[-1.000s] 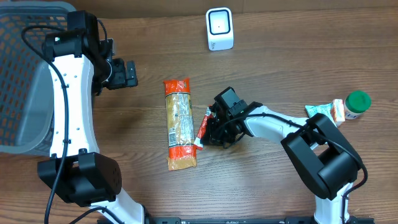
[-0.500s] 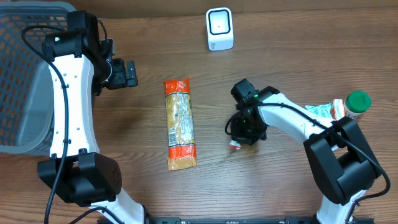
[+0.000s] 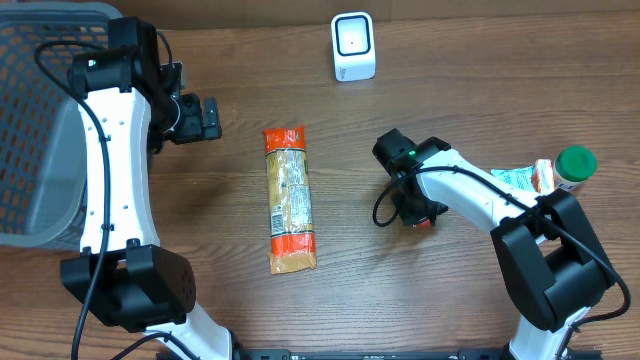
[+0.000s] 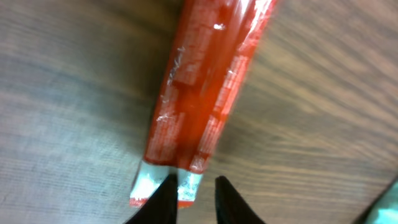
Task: Scan the item barcode
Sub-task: 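Lift the right gripper holding the red strip up and right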
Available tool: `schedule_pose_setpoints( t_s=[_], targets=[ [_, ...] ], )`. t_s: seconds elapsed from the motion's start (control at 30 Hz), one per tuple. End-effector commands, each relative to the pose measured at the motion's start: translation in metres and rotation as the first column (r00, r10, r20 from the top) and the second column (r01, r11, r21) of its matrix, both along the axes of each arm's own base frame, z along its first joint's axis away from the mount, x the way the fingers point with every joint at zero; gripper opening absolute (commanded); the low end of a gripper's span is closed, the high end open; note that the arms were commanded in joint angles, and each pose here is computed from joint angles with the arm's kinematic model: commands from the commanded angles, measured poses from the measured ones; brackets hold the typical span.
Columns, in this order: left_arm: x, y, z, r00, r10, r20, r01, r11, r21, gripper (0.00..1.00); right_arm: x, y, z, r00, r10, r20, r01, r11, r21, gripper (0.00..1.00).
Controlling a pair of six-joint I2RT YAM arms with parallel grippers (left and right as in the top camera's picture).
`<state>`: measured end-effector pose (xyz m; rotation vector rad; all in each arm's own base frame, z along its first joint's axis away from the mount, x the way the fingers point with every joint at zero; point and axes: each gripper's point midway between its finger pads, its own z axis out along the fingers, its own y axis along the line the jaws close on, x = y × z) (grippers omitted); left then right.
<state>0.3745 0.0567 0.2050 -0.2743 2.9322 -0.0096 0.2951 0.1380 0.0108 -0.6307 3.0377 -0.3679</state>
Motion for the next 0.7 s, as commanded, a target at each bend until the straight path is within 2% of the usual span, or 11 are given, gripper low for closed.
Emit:
schedule_pose_setpoints(
  t_s=[0.0,0.07,0.13,0.23,0.33,0.47,0.6,0.67],
  targets=[
    [0.001,-0.001,0.014,0.999,-0.011,0.043,0.01,1.0,0.005,1.0,0.016,-0.005,0.01,0.997,0.038,0.068,-0.035,0.999,-0.042,0.23],
    [0.001,-0.001,0.014,0.999,-0.011,0.043,0.01,1.0,0.005,1.0,0.02,-0.003,0.01,0.996,0.037,0.084,-0.034,0.999,-0.035,0.2],
    [0.001,-0.001,0.014,0.999,-0.011,0.043,0.011,1.0,0.005,1.0,0.022,-0.002,0.01,0.995,0.037,0.096,-0.034,0.999,-0.033,0.29],
    [0.001,-0.001,0.014,0.999,-0.011,0.043,0.01,1.0,0.005,1.0,0.029,-0.008,0.013,0.991,0.04,0.131,-0.031,0.997,-0.069,0.34],
    [0.001,-0.001,0.014,0.999,-0.011,0.043,0.011,1.0,0.005,1.0,0.039,-0.012,0.017,0.983,0.039,0.182,-0.021,0.994,-0.103,0.34],
    [0.001,-0.001,0.014,0.999,-0.011,0.043,0.01,1.0,0.005,1.0,0.043,-0.011,0.018,0.978,0.009,0.209,0.01,0.996,-0.09,0.28],
    [0.001,-0.001,0.014,0.999,-0.011,0.043,0.01,1.0,0.005,1.0,0.048,-0.008,0.03,0.971,-0.005,0.24,0.023,0.997,-0.071,0.29],
    [0.001,-0.001,0.014,0.999,-0.011,0.043,0.01,1.0,0.005,1.0,0.05,-0.007,0.036,0.967,-0.008,0.255,0.024,0.998,-0.06,0.35]
  ],
)
